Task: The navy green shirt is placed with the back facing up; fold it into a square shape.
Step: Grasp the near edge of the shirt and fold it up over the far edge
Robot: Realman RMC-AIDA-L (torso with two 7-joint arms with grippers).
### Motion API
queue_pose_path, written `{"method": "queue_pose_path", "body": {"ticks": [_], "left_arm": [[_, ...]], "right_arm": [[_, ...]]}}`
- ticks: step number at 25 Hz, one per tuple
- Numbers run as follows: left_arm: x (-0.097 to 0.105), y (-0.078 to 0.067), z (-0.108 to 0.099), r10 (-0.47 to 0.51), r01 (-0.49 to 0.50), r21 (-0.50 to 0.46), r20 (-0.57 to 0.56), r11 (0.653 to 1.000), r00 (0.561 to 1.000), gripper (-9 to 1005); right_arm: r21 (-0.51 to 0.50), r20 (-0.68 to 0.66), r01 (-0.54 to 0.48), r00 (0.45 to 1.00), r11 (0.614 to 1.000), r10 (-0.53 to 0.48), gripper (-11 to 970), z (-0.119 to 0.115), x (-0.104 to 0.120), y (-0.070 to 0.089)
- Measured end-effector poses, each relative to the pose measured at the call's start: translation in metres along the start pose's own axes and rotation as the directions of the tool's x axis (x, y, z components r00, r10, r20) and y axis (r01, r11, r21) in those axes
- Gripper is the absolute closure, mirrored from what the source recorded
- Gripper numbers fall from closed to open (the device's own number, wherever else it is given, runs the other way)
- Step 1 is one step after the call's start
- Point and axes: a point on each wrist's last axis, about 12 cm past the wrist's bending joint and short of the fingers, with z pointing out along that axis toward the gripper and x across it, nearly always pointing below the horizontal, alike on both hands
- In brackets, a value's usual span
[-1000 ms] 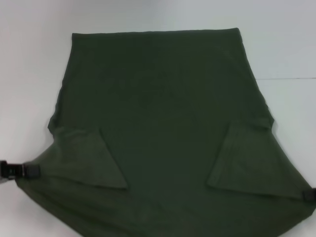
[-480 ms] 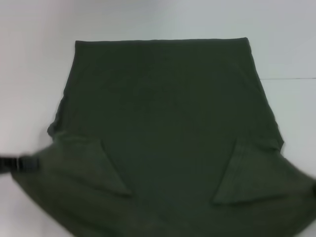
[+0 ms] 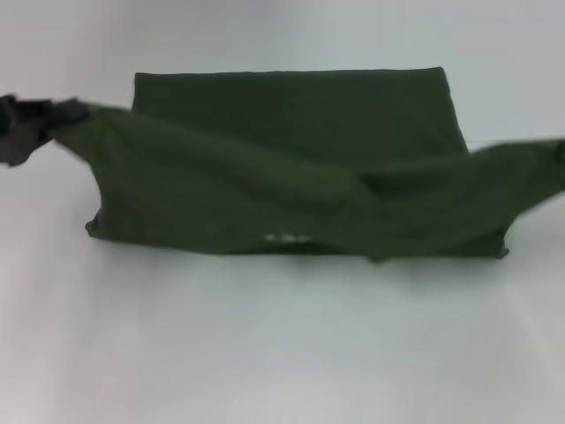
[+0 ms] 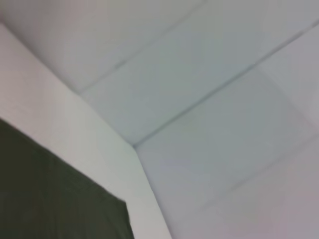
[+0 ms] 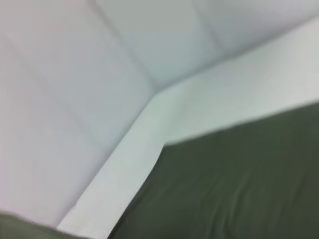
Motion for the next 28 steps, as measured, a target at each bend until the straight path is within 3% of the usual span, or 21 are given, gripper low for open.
{"method": "queue_pose_path", "body": {"ticks": [8,15,22,28], "left_arm": [[0.009,0.019,0.053,0.072,-0.054,-0.146,0.124,0.988,0.990,966],[0.017,0.029,0.077,0.169,-0.112,-0.272,0.194,0.956,0.966,964],[0.021,0.033,0.091,0.292,-0.207,-0.357,0.203,0.911,0.935,962],[0.018,0.030,0.103,0.451,-0.353,-0.415,0.163,0.839,0.878,961]], "right_arm": [[0.136,0.151,0.000,0.988,0.991,-0.021,942,0.054,-0.005,-0.006],[0.300,0.203,0.006,0.977,0.954,-0.069,942,0.103,-0.003,-0.009],[0.365,0.240,0.045,0.961,0.930,-0.141,942,0.126,-0.002,-0.004],[0.416,0.241,0.069,0.953,0.907,-0.183,943,0.134,-0.001,-0.004]]}}
